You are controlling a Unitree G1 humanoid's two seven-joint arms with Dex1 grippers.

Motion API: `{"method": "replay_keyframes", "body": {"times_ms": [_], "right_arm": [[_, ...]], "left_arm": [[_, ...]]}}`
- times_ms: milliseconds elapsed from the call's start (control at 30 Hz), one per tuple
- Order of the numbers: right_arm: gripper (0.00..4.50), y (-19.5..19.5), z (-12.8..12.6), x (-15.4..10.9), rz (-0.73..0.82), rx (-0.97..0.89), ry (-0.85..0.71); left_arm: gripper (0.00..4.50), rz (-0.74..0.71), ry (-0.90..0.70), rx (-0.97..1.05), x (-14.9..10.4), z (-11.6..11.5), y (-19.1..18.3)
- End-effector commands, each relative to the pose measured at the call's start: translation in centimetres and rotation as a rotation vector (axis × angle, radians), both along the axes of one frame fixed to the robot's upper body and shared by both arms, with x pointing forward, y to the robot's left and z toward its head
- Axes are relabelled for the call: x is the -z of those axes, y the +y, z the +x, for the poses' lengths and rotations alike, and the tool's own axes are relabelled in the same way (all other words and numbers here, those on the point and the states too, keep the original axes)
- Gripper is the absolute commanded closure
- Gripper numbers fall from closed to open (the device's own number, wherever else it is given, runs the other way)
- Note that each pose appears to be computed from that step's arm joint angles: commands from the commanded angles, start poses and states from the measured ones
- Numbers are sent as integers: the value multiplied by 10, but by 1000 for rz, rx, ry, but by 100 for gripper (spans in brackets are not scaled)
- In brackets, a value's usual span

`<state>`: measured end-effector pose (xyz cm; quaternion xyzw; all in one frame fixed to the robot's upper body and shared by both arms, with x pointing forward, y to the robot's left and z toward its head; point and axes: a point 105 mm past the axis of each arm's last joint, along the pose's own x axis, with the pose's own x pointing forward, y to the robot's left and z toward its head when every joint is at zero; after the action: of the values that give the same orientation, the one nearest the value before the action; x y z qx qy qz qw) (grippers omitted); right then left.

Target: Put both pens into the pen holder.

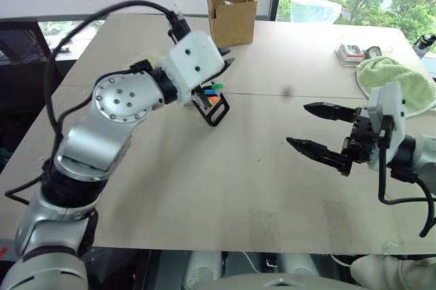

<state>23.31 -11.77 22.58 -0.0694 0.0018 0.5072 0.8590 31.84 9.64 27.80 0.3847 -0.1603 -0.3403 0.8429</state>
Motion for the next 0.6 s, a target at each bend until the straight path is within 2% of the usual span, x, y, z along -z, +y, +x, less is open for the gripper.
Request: {"method": "replay_keyframes", "body": {"times_ms": [33,233,433,467,533,600], "right_arm": [[4,3,-5,-8,-6,-21,-48],[4,3,-13,-14,16,-38,-58],[4,3,-17,-13,5,-27,-70],[0,2,-17,-12,4,-25,-70],[0,2,-17,-11,2,-21,-67],[0,1,-18,-8,3,-15,-56]], "left_arm": [[449,27,-22,10,9,2,0],[449,47,-1,11,24,10,4],[449,41,32,-78,33,25,18],[347,36,34,-87,34,26,19],[280,33,20,-95,33,28,21],[177,33,6,-96,34,28,23]]}}
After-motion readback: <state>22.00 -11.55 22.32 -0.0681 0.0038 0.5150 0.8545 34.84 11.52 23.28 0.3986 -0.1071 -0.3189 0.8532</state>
